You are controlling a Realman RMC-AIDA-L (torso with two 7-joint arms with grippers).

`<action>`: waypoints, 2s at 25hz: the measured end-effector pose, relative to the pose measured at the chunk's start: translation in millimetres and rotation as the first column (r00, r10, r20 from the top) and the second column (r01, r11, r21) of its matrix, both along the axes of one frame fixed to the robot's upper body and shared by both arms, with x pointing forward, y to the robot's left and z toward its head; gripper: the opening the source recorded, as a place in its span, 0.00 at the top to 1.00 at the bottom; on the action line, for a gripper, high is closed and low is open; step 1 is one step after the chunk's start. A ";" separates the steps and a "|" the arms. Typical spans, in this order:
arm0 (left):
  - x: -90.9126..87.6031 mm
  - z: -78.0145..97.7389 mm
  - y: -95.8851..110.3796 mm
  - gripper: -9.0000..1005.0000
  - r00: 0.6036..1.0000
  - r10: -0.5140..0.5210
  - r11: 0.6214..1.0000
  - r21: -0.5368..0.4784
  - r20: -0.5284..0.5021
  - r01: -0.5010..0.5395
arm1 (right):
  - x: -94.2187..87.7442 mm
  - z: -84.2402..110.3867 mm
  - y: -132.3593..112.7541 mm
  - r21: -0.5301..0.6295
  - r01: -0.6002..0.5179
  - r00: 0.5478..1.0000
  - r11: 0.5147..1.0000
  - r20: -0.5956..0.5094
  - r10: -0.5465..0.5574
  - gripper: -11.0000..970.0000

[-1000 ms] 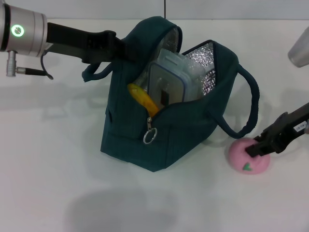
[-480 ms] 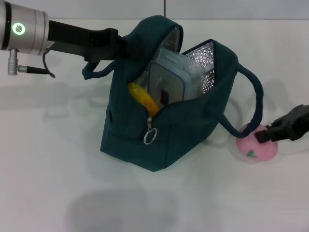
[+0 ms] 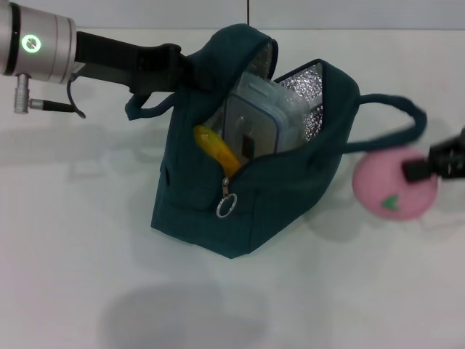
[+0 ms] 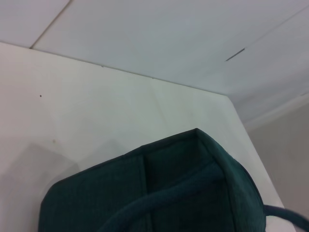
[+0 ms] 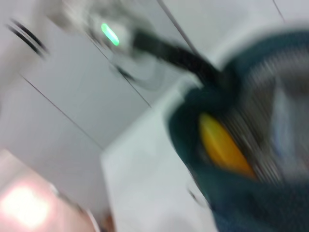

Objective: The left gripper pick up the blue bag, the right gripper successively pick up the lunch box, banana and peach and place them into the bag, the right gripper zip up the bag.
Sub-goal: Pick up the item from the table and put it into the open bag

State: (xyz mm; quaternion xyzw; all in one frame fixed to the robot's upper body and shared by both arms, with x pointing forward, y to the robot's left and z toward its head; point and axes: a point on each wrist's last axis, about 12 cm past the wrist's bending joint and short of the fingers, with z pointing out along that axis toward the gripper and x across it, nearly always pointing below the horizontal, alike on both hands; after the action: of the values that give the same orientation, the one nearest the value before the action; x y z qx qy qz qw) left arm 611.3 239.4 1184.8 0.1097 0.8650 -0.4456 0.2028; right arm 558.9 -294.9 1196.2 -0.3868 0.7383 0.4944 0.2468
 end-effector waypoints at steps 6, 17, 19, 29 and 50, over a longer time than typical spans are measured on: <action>-0.6 0.2 -4.2 0.94 1.000 -0.010 1.000 -0.006 -0.001 0.010 | 7.6 15.0 5.7 0.284 0.009 0.987 0.959 0.153 -0.054 0.93; -0.4 2.1 -8.1 0.94 1.000 -0.026 1.000 -0.011 0.001 0.026 | 11.0 22.0 31.9 0.497 -0.062 0.924 0.865 0.355 -0.138 0.95; -0.3 2.1 -8.6 0.94 1.000 -0.026 1.000 -0.011 0.001 0.026 | 14.4 17.9 34.8 0.485 -0.041 0.922 0.873 0.355 -0.154 0.95; -0.5 1.6 -10.3 0.94 1.000 -0.029 0.999 -0.012 -0.002 0.029 | 27.6 -33.3 85.9 0.247 -0.011 0.895 0.969 0.435 -0.101 0.95; 2.4 4.4 -7.2 0.94 1.000 -0.021 1.000 -0.007 0.006 0.021 | 44.5 -68.6 107.0 -0.093 0.045 0.946 0.995 0.324 -0.013 0.94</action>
State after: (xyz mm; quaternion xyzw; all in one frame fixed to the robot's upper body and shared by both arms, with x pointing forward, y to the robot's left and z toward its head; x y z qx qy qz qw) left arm 613.7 232.2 1189.2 0.1194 0.8616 -0.4506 0.2009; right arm 603.4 -187.9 1127.6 -0.4634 0.7172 0.3835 0.3519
